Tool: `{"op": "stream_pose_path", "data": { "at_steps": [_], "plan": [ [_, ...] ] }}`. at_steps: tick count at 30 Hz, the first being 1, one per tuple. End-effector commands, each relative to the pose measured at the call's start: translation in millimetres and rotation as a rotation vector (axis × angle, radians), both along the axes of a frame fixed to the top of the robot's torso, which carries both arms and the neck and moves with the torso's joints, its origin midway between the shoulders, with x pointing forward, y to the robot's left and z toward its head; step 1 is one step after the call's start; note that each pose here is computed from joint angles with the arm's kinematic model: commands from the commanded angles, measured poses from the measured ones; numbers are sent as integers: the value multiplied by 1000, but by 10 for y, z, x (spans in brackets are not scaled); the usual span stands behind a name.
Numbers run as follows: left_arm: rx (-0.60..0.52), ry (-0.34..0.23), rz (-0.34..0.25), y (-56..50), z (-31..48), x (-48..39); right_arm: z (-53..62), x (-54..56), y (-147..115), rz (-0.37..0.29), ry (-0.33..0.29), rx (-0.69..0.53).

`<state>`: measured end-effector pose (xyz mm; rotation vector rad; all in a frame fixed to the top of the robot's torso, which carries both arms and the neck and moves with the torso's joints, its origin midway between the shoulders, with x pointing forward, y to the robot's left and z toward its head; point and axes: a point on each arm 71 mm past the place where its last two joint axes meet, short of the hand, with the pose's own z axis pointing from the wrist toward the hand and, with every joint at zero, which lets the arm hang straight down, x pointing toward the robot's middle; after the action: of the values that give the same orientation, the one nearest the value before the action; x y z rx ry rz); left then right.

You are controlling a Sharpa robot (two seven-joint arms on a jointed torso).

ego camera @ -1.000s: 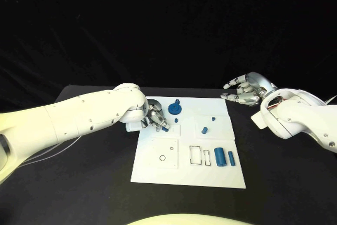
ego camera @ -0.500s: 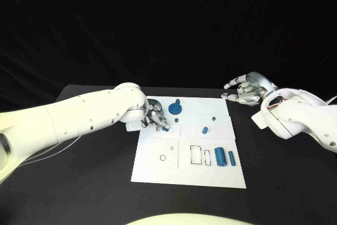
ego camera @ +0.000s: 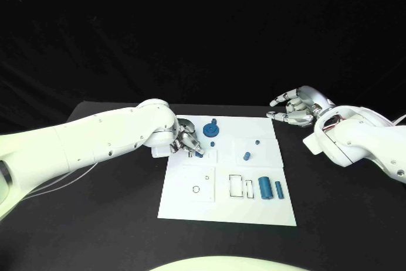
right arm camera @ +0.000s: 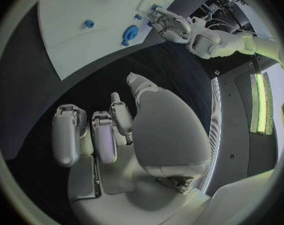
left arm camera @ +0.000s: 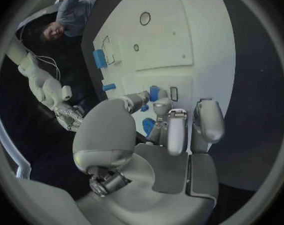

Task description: Assemble the parts on the task board

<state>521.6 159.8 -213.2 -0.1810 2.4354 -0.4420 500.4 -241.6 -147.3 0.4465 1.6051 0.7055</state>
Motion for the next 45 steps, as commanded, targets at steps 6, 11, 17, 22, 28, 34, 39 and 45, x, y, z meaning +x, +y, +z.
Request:
{"op": "stream_pose_path", "data": {
  "at_steps": [6,11,17,22,28,34,39,45],
  "plan": [
    [3,4,-4,-10,-17,-10,0,1,4,4,0,-2],
    [0,1,-2,-18,-15,-7,0,0,3,3,0,-2],
    [-4,-5,1,-32,-12,-3,1,-1,2,3,-1,-1],
    [-6,-8,1,-44,-10,-2,1,0,2,3,-1,-1],
    [-5,-7,-3,-55,-10,-4,0,1,1,3,-1,-2],
    [-3,-5,-8,-76,-12,-2,1,0,1,3,-1,-2],
    [4,6,-20,-100,-29,-6,1,0,-1,3,-1,-2],
    [12,7,-23,-102,-42,-5,0,0,-5,2,-1,-2]
  ]
}}
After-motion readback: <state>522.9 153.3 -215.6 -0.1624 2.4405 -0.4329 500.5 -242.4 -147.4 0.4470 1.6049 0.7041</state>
